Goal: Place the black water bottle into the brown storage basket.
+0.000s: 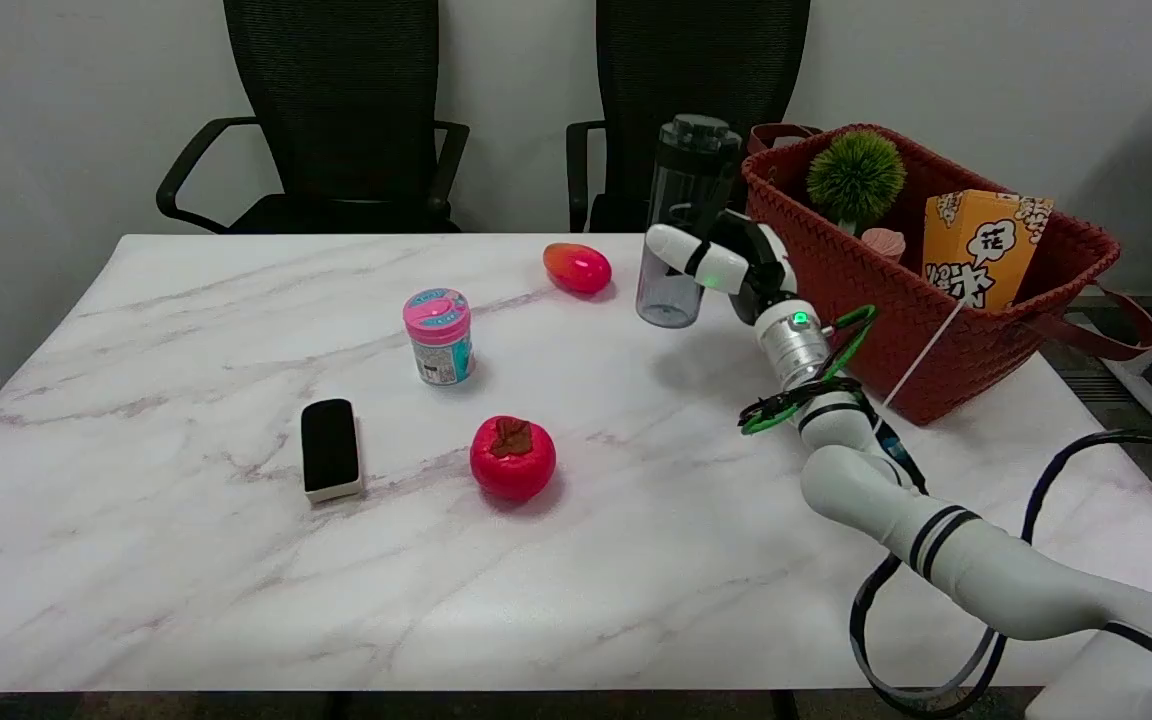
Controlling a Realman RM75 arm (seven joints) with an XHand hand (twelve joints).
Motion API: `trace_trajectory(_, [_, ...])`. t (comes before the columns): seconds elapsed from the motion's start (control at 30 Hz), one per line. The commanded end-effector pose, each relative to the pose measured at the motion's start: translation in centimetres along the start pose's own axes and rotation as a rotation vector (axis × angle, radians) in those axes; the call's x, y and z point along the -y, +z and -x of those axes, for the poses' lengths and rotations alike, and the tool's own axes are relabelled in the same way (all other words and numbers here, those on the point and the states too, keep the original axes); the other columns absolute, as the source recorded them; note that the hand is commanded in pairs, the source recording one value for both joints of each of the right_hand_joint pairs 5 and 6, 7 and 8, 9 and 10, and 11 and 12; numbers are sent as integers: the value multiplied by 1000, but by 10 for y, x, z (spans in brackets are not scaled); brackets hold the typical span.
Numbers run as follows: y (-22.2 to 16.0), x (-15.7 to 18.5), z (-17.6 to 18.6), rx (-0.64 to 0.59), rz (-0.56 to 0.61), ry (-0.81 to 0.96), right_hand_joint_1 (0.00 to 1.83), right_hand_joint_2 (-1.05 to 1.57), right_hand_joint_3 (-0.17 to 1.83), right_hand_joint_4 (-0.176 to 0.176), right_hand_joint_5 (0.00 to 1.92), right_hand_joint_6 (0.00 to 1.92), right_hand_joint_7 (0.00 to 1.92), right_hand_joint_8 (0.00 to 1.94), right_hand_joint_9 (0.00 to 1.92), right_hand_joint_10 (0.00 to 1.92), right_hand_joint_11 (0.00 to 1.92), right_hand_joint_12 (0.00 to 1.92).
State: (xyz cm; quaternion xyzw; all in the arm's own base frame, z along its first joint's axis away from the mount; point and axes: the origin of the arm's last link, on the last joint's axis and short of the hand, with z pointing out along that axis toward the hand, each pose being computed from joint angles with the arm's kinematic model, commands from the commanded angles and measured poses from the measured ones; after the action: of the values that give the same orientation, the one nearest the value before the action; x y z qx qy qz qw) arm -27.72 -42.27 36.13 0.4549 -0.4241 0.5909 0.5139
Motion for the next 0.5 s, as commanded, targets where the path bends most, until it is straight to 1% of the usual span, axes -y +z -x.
trace_trajectory(0.03, [-28, 130, 33, 223, -331, -27, 1278, 1111, 550, 0, 951, 951, 1140, 1140, 1200, 1200, 1121, 1121])
trace_trajectory(0.13, [-37, 163, 22, 217, -393, -79, 1267, 1146, 545, 0, 956, 956, 1151, 1151, 1211, 1211, 1141, 1141])
trace_trajectory(0.23, [-46, 198, 2, 184, -451, -131, 1263, 1164, 546, 0, 960, 960, 1155, 1155, 1215, 1215, 1153, 1153])
trace_trajectory(0.37, [-55, 232, -25, 140, -474, -179, 1260, 1171, 544, 0, 962, 962, 1157, 1157, 1218, 1218, 1158, 1158])
trace_trajectory(0.5, [-59, 265, -70, 30, -507, -212, 1257, 1180, 541, 0, 963, 963, 1161, 1161, 1220, 1220, 1159, 1159])
